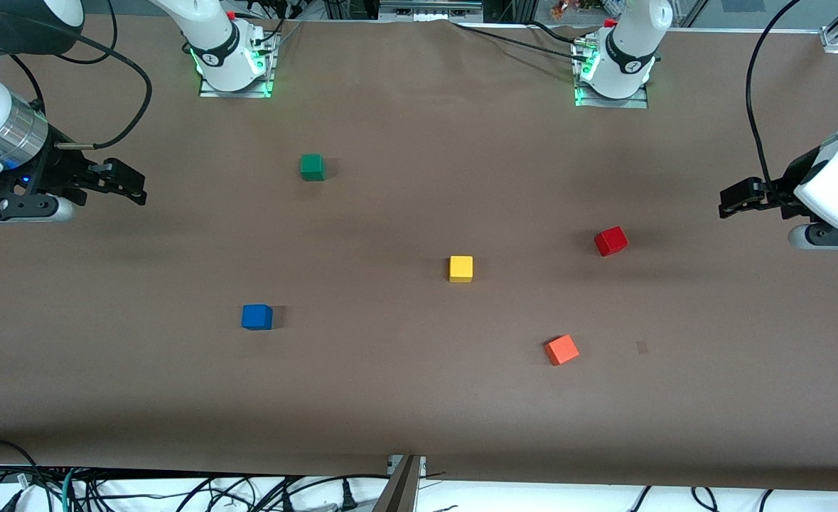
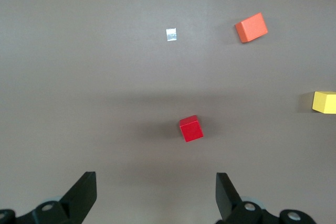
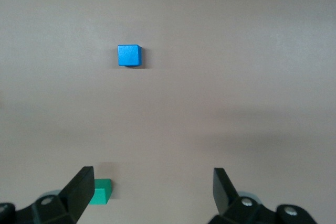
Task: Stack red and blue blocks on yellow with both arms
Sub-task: 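Move the left gripper toward the red cube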
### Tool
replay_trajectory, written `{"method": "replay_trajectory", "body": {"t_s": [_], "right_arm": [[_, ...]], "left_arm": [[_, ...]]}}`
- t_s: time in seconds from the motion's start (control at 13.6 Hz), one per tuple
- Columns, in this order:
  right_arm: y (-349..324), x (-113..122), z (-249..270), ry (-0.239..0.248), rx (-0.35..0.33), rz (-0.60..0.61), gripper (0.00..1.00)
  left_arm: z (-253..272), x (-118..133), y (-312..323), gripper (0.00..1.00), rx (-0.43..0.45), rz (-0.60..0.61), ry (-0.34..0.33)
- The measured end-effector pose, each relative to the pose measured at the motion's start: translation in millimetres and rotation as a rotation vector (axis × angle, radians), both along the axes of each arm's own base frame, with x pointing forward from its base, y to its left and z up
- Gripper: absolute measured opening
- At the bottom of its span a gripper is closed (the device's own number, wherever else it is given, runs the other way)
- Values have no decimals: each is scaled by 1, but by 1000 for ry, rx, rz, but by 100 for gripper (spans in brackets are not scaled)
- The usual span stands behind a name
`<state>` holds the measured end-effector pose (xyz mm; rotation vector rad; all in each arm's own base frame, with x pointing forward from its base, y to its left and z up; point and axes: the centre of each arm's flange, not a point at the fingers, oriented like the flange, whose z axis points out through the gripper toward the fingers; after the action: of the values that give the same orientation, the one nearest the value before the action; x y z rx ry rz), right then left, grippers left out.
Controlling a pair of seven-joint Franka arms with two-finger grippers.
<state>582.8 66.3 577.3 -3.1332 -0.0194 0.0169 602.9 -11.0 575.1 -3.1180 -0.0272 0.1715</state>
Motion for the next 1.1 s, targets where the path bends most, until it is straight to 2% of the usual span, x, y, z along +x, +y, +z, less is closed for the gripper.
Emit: {"method": "replay_trajectory", "body": {"t_s": [0.29,0.51,0.88,1.1], "right_arm": [[0,0,0,0,0,0,100],[0,0,0,0,0,0,100],[0,0,0,0,0,0,100],[0,0,0,0,0,-1,100]], "left_arm": [[-5,2,12,100,-1,19,11],[-29,11,12,100,-6,17,49],[-112,37,-10,100,-55,23,130],[-183,37,-14,100,-67,61,141]]}}
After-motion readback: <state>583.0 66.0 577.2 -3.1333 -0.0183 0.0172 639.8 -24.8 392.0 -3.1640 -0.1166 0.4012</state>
